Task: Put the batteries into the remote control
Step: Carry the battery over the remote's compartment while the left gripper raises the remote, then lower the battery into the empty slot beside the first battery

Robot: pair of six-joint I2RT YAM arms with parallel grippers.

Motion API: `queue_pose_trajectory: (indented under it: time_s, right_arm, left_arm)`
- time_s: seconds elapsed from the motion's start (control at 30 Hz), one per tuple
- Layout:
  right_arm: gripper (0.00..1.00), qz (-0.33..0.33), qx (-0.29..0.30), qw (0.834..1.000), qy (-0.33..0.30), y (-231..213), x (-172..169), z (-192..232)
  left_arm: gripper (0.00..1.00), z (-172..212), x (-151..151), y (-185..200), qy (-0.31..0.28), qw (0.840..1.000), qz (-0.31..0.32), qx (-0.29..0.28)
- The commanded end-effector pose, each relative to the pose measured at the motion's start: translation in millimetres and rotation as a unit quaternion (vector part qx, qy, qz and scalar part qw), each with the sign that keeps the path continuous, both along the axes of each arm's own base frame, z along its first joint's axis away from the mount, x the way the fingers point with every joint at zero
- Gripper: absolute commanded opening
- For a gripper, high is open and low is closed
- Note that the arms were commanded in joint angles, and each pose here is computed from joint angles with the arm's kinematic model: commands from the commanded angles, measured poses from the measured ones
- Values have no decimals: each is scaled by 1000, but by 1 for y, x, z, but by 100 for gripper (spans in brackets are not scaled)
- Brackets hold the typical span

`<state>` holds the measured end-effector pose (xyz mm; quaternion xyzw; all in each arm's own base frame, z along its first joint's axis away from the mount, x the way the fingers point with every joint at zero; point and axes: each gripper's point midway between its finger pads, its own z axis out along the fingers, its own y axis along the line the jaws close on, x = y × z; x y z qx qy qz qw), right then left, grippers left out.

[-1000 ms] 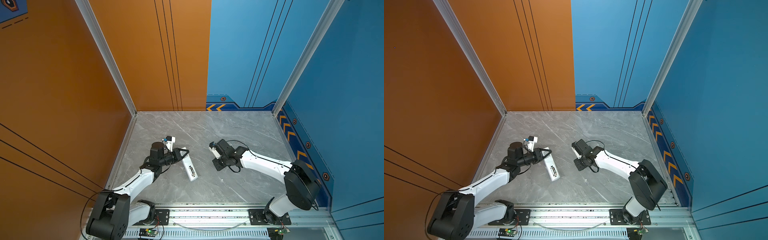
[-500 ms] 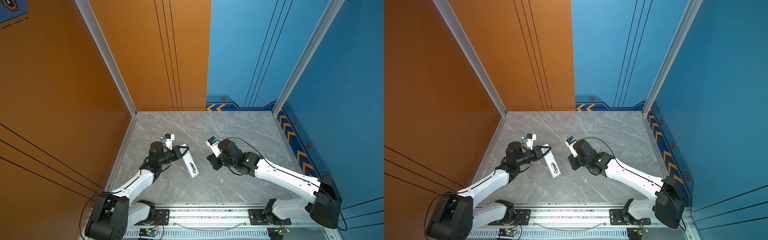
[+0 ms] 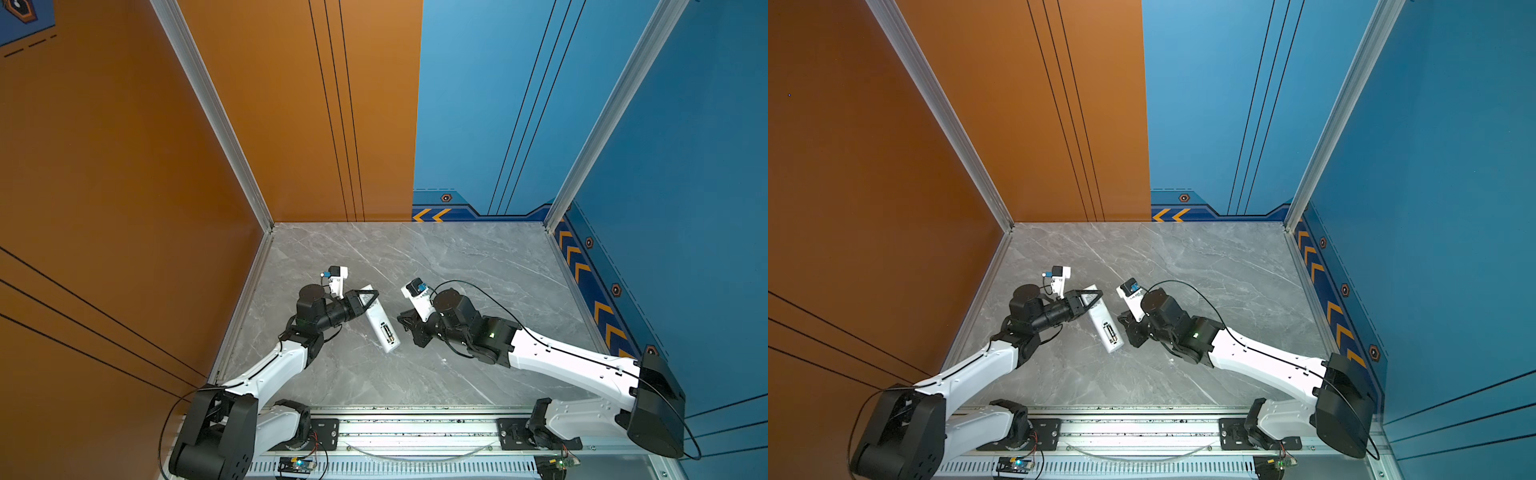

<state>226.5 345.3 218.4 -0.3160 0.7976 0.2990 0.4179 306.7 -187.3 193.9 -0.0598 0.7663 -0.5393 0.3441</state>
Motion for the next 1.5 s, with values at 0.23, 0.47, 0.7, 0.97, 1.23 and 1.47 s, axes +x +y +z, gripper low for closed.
queue_pose_trajectory:
  time_s: [0.23,0.47,0.7,0.97,1.23,1.47]
  right_arm:
    - [0,17,74,996,-54,18,-8,37]
    - [0,32,89,992,-81,24,-17,46]
    - [0,29,85,992,-94,25,-15,45]
    - [0,17,83,991,-108,24,-11,42]
    - [0,18,75,991,-105,28,-10,32]
    - [0,15,68,992,-108,29,-7,27]
  left_arm:
    - [0,30,-4,-6,-41,998,-14,-36]
    - [0,49,-7,-8,-74,995,-25,-64]
    - [0,58,-8,-11,-87,993,-36,-77]
    - [0,58,-9,-14,-84,992,-41,-80]
    - [0,60,-9,-15,-85,992,-43,-82]
    - [0,63,-9,-15,-88,992,-42,-85]
